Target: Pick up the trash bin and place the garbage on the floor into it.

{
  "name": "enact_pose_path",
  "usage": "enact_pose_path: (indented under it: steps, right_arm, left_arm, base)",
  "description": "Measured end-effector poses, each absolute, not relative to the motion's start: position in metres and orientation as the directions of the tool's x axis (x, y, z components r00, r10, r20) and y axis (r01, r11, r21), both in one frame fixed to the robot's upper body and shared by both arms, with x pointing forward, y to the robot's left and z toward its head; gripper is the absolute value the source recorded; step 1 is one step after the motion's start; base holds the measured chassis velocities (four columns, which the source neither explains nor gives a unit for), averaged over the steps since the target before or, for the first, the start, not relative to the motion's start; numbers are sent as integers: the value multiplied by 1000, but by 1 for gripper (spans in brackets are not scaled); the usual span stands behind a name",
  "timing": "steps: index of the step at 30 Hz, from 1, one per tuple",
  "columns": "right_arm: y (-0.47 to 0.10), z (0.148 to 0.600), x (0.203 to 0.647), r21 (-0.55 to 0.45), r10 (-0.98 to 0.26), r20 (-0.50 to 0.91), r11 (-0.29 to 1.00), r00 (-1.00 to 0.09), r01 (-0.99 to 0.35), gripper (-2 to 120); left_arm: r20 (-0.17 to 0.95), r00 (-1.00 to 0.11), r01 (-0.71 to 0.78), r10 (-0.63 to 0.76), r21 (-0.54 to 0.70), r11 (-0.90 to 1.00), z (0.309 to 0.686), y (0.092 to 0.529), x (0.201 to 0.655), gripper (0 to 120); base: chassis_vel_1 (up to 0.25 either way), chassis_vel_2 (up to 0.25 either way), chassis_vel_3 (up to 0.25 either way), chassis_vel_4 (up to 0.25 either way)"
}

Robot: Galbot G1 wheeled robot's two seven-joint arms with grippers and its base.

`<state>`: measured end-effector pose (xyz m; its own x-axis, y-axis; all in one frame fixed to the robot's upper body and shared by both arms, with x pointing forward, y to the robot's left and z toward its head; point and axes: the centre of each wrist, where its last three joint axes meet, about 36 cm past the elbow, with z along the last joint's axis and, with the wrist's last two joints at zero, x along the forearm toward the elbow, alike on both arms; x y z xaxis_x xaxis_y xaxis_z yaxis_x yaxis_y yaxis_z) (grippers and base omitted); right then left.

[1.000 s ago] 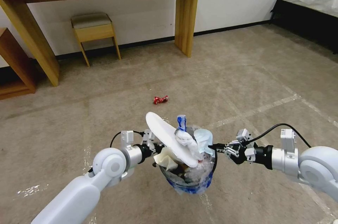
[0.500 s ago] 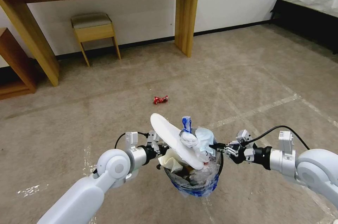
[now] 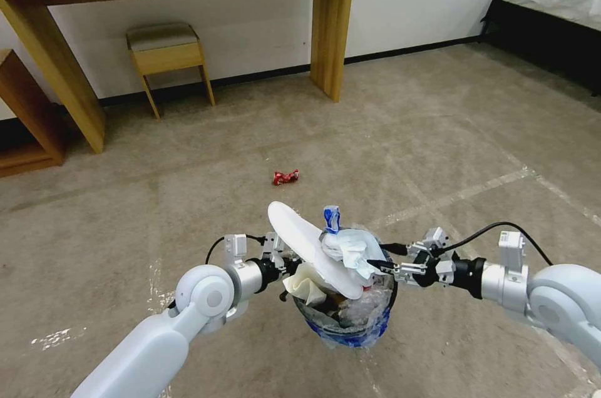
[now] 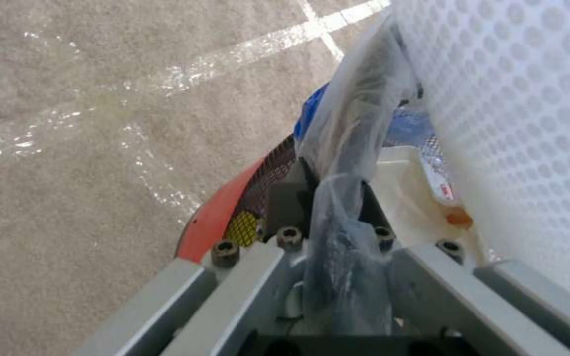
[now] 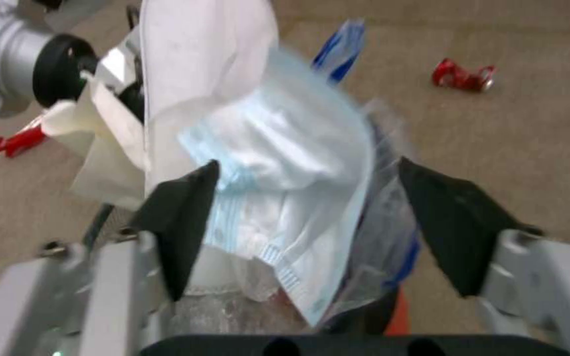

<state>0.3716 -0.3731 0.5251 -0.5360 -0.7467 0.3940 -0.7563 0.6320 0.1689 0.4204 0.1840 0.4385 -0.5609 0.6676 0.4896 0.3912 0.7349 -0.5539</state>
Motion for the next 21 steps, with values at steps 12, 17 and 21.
enact_pose_path:
  steps: [12,17,21]
  right_arm:
    - [-407,560,364,98,-670,300,730,-679,-676,100]
    - [-424,555,355,72,-612,285,781,-738,-620,100]
    - [-434,545,344,59,-553,279,826,-785,-560,100]
  left_arm:
    - [512,-630,333,584,-501,799,446,222,432,1]
    - [520,-661,307,542,-472,827,450,242,431,1]
    - [523,-680,290,514,-452,844,453,253,429,1]
  base:
    - [0,0,0,0]
    - [0,0,0,0]
    - [0,0,0,0]
